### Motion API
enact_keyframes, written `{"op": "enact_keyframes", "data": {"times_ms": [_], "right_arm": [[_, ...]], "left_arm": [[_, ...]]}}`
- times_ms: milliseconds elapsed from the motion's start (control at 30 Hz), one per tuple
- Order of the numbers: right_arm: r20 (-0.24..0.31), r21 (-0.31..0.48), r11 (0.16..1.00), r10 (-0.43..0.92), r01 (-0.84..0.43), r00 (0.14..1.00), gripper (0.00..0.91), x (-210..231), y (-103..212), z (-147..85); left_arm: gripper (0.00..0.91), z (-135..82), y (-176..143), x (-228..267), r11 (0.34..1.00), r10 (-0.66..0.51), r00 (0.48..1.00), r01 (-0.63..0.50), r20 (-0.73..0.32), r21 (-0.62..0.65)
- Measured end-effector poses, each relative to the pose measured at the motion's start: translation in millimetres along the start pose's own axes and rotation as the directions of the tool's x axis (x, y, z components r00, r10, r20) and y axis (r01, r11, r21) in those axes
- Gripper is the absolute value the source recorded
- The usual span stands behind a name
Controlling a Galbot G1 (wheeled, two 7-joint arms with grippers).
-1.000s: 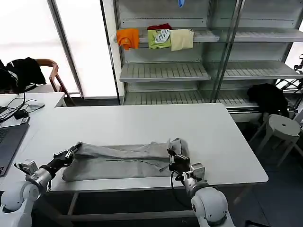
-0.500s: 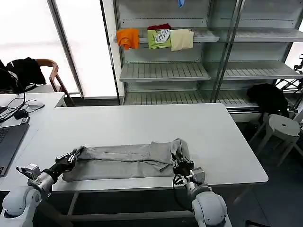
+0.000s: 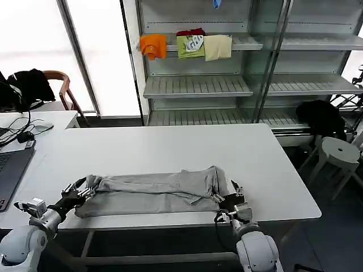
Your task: Fold and organize the clothes.
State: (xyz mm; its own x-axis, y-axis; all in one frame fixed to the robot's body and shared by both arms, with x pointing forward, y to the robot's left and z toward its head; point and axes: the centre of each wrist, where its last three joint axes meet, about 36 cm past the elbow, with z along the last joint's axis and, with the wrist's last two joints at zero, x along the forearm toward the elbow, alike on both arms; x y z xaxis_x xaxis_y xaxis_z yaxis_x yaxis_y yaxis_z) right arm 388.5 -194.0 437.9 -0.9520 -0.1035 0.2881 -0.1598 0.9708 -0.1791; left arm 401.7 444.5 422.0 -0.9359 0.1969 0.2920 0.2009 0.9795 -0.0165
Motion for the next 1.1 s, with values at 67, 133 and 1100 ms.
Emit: {"op": "enact_keyframes", "data": {"times_ms": [67,133,1100], "right_arm": [[0.022,-0.032,0.999,0.004,-0.003,1.0,0.907,1.9,-6.0,-4.7],[0.054,-0.076,0.997,0.012,-0.008,0.998,0.907,4.5,-14.9,-12.4],[0.244,-0.268,0.963,0.055,0.013,0.968,0.907,3.0,-58.3,-61.3]], "left_arm": [[0.907,0.3,-1.2,3.8,0.999,-0.032,0.999,0.032,-0.007,-0.004],[0.907,0.1,-3.2,7.7,0.997,-0.071,0.997,0.071,-0.01,-0.005],[0.161,26.1,-75.9,5.5,0.962,-0.257,0.964,0.262,-0.075,0.073]]}}
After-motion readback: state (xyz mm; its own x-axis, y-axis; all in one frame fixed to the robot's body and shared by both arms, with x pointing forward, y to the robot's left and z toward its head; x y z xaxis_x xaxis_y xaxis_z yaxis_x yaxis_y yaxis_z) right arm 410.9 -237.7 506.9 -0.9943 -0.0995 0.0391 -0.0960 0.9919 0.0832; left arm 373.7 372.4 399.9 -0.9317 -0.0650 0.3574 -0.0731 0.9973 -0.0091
